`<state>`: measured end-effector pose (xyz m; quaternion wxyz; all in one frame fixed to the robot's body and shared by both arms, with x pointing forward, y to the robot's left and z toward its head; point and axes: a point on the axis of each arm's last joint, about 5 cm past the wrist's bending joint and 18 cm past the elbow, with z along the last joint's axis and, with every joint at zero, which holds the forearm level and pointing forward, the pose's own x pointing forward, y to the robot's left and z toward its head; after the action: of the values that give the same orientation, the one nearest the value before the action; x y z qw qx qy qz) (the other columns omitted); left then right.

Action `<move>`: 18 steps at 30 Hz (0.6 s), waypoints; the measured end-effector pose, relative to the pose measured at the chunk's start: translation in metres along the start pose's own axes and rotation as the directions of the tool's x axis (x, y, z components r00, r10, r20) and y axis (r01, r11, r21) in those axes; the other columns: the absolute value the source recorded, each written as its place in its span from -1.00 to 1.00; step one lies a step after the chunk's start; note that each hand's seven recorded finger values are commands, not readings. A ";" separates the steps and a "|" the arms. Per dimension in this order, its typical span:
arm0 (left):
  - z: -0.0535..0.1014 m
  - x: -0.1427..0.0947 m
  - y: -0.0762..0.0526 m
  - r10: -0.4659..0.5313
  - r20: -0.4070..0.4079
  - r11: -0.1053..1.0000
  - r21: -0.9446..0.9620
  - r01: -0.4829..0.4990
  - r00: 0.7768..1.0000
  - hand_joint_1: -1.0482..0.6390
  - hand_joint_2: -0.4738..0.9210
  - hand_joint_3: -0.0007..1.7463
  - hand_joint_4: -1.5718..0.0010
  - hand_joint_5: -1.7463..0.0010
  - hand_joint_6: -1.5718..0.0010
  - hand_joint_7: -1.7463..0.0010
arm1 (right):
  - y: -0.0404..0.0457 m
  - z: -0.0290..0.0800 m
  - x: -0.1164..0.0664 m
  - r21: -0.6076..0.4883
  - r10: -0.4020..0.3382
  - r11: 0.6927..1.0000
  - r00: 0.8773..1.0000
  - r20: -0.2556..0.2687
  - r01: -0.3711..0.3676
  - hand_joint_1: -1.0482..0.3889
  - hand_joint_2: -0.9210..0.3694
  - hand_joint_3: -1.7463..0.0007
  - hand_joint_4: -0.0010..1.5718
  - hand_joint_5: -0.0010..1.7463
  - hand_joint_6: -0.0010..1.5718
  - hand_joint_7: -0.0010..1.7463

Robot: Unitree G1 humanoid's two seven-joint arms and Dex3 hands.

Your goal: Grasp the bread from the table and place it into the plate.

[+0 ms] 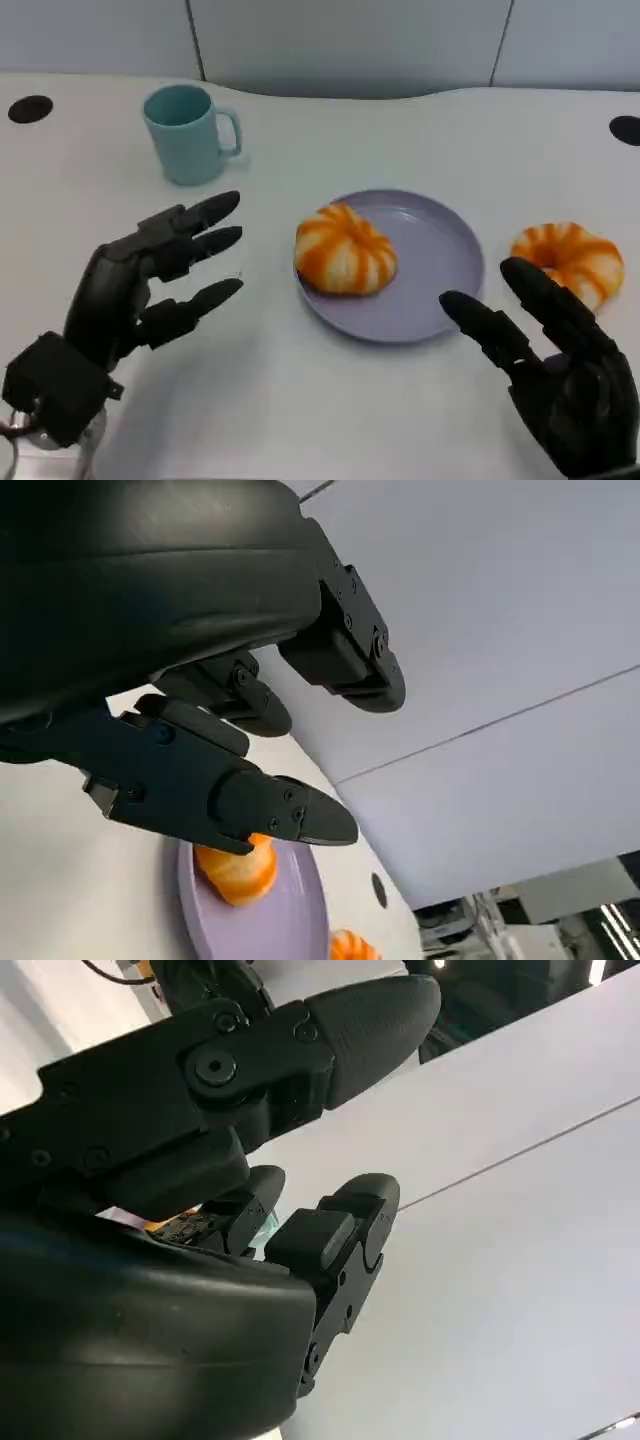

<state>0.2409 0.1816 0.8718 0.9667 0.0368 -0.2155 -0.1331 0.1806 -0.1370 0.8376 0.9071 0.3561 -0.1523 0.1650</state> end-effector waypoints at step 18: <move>-0.009 -0.037 -0.021 0.092 -0.189 0.830 -0.527 -0.180 0.978 -0.29 1.00 -0.57 0.11 0.98 0.24 0.99 | 0.0031 -0.006 -0.011 0.018 0.014 1.000 0.999 -0.041 -0.013 -0.38 -1.00 0.91 -0.18 -0.66 -0.08 -1.00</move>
<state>0.2078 0.1714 0.8462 0.9584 -0.2429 -0.0953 -0.1158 0.1706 -0.1325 0.8308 0.9056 0.3597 -0.1346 0.1797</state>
